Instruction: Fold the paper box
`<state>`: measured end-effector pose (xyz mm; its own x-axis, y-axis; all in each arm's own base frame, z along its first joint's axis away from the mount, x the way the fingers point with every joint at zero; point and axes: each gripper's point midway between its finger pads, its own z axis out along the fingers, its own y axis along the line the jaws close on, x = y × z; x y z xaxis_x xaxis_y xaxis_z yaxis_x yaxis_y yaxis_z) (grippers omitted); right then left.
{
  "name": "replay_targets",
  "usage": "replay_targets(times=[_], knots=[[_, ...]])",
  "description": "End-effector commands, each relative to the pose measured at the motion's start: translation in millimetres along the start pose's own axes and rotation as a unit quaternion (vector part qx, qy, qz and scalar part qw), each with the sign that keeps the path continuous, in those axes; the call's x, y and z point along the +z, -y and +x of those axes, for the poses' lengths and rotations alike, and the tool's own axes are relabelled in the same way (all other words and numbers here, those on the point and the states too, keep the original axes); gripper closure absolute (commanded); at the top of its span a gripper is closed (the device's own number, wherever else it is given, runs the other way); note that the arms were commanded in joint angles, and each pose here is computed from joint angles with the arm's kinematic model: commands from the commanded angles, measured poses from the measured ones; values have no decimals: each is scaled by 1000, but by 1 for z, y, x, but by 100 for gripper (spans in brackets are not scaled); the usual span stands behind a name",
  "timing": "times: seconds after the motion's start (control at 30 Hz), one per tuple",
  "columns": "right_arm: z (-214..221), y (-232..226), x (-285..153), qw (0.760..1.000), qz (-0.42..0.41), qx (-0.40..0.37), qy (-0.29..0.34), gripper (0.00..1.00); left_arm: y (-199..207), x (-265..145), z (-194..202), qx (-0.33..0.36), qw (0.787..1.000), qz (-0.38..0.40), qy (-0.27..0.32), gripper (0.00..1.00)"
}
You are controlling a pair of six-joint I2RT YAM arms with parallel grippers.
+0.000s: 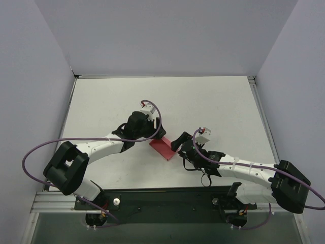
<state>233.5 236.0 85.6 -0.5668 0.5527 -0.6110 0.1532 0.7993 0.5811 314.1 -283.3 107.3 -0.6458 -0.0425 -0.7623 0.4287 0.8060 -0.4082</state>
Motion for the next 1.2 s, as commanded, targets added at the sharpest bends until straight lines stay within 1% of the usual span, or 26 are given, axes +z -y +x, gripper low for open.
replay_targets(times=[0.0,0.13,0.3,0.53,0.67,0.8,0.83,0.9,0.93,1.03,1.17], knots=[[8,11,7,1000,16,18,-5,36,12,-1,-2,-21,999,41,22,28],[13,16,10,999,26,17,-9,38,7,-1,12,-29,999,38,10,37],[19,21,14,999,33,15,-14,41,3,-2,24,-39,999,36,-1,42],[19,15,16,999,26,19,-14,44,1,-1,35,-51,998,39,-9,46],[14,10,15,1000,25,-2,-10,44,1,-3,35,-50,998,38,-7,47],[-3,15,7,997,47,-60,17,36,4,-7,26,-47,998,41,6,46],[-9,18,5,996,54,-68,29,34,5,-10,23,-44,998,41,9,42],[-16,21,1,994,61,-82,38,32,7,-12,14,-38,998,41,18,40],[-20,22,0,992,65,-96,43,31,8,-14,12,-37,998,40,18,37],[-26,18,-2,989,67,-122,41,30,10,-17,4,-28,999,38,22,35],[-31,11,3,988,65,-139,13,29,4,-16,2,-15,1000,17,16,32]])
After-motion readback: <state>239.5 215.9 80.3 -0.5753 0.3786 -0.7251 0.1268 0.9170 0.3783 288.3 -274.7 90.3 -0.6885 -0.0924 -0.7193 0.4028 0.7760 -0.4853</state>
